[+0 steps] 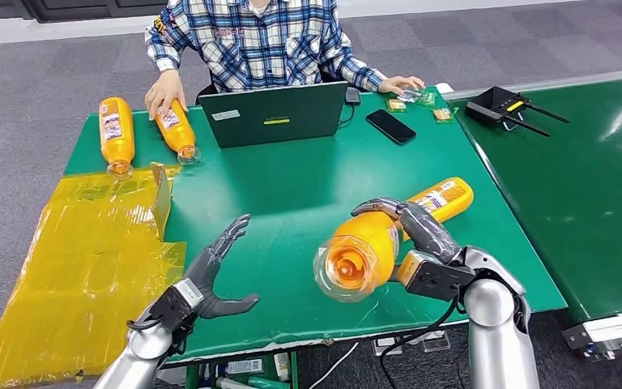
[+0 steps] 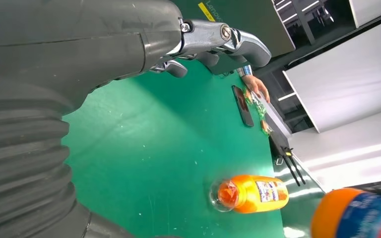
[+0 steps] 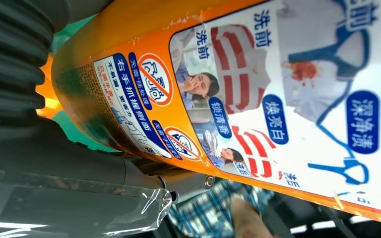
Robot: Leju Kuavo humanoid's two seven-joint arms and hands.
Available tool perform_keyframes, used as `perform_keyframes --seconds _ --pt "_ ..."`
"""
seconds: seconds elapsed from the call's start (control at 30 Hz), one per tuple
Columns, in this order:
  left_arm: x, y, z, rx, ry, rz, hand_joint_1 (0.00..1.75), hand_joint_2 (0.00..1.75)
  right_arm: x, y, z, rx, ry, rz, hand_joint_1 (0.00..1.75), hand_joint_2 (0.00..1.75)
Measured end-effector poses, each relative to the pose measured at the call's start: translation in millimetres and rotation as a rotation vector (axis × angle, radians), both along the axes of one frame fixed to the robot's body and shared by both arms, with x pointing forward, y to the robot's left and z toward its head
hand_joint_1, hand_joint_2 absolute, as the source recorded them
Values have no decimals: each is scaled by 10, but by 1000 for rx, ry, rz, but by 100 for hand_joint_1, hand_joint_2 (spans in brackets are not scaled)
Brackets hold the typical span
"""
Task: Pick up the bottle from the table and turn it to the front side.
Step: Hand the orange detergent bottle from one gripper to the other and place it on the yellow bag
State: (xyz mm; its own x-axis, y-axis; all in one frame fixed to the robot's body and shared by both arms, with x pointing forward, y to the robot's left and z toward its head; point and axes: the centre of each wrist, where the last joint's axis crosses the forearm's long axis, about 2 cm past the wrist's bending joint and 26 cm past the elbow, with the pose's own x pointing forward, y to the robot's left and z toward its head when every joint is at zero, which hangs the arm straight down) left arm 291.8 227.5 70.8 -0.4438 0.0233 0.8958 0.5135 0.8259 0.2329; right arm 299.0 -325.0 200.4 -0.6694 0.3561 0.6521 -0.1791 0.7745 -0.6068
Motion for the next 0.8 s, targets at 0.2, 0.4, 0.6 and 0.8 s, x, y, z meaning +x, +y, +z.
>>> perform_keyframes --seconds 0.2,0.4,0.6,0.8 --pt "-15 -22 -8 3 0 1 0 175 -72 23 19 49 -23 -16 175 175" --pt "-33 -114 36 -32 -5 -24 0 175 -84 23 -31 46 0 -31 175 175" --pt "-31 -277 298 -197 -65 -38 0 175 -51 87 -210 39 83 -27 175 175" --pt "-35 -368 656 -350 -159 -93 0 175 -17 135 -458 35 187 -11 175 175"
